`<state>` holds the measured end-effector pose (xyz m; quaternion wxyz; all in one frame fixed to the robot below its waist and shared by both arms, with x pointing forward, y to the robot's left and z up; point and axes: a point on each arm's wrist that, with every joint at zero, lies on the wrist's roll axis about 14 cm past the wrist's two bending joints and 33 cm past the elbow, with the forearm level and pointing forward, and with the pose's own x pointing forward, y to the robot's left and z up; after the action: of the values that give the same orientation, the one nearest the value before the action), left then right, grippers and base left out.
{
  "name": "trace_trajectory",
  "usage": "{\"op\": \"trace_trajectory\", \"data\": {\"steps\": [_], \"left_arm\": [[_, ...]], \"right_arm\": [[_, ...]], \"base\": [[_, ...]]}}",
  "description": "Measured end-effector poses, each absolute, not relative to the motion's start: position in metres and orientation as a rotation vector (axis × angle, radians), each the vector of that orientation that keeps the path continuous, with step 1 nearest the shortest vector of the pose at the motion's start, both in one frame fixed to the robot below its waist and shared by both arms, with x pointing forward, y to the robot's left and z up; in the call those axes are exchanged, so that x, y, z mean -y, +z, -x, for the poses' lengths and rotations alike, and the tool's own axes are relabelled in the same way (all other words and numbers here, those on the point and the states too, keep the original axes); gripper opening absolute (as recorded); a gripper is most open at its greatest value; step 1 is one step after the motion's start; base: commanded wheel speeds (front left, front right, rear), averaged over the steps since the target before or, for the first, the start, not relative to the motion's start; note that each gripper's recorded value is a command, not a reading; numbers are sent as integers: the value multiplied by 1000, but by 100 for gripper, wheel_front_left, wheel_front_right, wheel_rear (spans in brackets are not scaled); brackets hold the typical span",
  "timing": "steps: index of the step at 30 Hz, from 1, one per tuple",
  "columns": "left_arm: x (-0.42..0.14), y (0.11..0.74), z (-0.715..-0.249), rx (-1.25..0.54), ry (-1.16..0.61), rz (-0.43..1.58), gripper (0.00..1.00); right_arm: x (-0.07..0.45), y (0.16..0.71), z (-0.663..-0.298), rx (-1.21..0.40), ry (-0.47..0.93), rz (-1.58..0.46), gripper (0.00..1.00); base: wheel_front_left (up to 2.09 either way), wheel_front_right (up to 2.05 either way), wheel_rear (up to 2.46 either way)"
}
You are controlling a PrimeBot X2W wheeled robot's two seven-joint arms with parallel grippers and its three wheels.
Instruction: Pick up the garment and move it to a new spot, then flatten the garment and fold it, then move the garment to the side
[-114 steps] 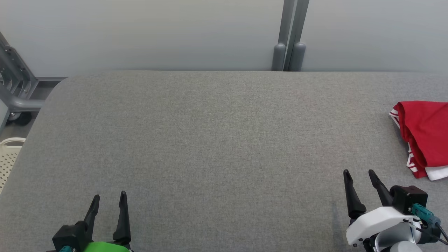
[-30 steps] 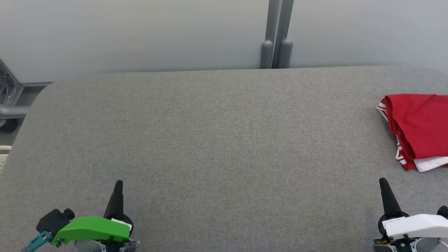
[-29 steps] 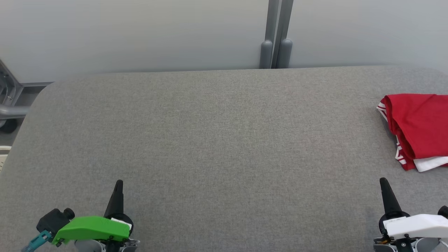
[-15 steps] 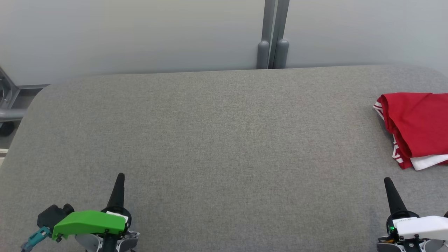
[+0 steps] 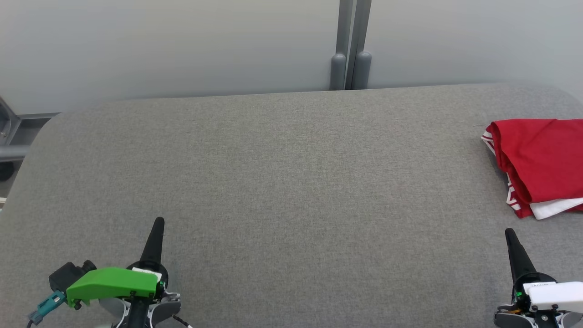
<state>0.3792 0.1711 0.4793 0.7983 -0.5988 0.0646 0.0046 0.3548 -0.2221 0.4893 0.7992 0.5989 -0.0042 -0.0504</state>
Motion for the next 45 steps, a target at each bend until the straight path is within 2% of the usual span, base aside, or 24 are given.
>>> {"op": "trace_trajectory", "data": {"steps": [45], "left_arm": [[-150, 506, -397, -125, -104, 1569, 0]], "right_arm": [[245, 505, -343, 119, -109, -1572, 0]], "base": [[0, 0, 0]]}}
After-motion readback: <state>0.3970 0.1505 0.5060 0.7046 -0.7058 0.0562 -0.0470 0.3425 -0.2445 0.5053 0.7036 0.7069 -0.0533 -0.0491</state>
